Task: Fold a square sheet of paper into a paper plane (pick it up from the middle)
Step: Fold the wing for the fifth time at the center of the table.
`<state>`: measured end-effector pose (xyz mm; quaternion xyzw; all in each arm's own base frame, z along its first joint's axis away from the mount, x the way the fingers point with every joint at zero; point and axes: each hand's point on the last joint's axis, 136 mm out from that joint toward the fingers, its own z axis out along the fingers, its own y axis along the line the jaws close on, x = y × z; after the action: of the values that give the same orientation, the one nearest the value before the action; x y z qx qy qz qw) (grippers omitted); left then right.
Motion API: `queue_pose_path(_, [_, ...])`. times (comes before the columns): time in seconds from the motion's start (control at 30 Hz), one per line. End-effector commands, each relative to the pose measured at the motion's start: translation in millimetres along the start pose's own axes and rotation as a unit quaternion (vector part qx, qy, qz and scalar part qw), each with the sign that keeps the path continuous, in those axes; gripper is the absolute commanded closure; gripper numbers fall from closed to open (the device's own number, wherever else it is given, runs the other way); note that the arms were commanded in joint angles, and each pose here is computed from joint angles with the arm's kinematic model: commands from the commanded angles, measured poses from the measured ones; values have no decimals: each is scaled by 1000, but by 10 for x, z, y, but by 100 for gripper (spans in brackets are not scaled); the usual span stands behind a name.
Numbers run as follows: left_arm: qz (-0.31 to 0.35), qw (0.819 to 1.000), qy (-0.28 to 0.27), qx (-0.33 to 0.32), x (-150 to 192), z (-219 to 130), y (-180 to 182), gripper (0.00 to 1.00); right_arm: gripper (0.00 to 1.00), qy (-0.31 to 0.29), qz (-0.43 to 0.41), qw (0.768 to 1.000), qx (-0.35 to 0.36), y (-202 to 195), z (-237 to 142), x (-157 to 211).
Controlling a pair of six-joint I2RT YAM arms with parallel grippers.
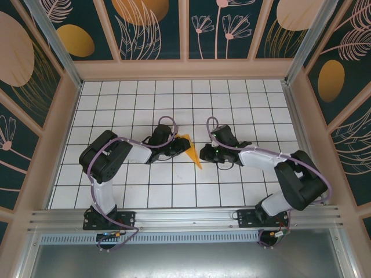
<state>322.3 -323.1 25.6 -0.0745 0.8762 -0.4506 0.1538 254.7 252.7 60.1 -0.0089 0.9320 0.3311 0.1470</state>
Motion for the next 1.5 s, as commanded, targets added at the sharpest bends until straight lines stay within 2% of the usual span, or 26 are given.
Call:
queue_pose_path(0.0, [-23, 994, 37, -103, 282, 101, 651, 71, 95, 3, -28, 996, -81, 407, -16, -63])
queue_pose_path(0.1, [-24, 993, 39, -106, 290, 108, 668, 72, 99, 25, -41, 993, -107, 577, 77, 18])
queue_pose_path(0.17, [-24, 993, 40, -107, 295, 106, 676, 72, 99, 37, -48, 993, -98, 587, 157, 53])
queue_pose_path(0.43, [-25, 993, 41, -108, 292, 108, 676, 72, 100, 63, -23, 997, -36, 226, 430, 126])
queue_pose_path(0.63, [-24, 993, 41, -111, 299, 107, 695, 73, 100, 67, -3, 998, -18, 6, 460, 179])
queue_pose_path(1.13, [-23, 992, 42, -114, 293, 116, 705, 73, 99, 78, 29, 996, -17, -242, 439, 324])
queue_pose_path(1.3, [-24, 992, 44, -116, 305, 122, 725, 73, 96, 73, 25, 996, -41, -127, 391, 291])
queue_pose_path(1.47, [-23, 992, 44, -118, 304, 118, 724, 73, 96, 50, -27, 996, -72, 191, 242, 145])
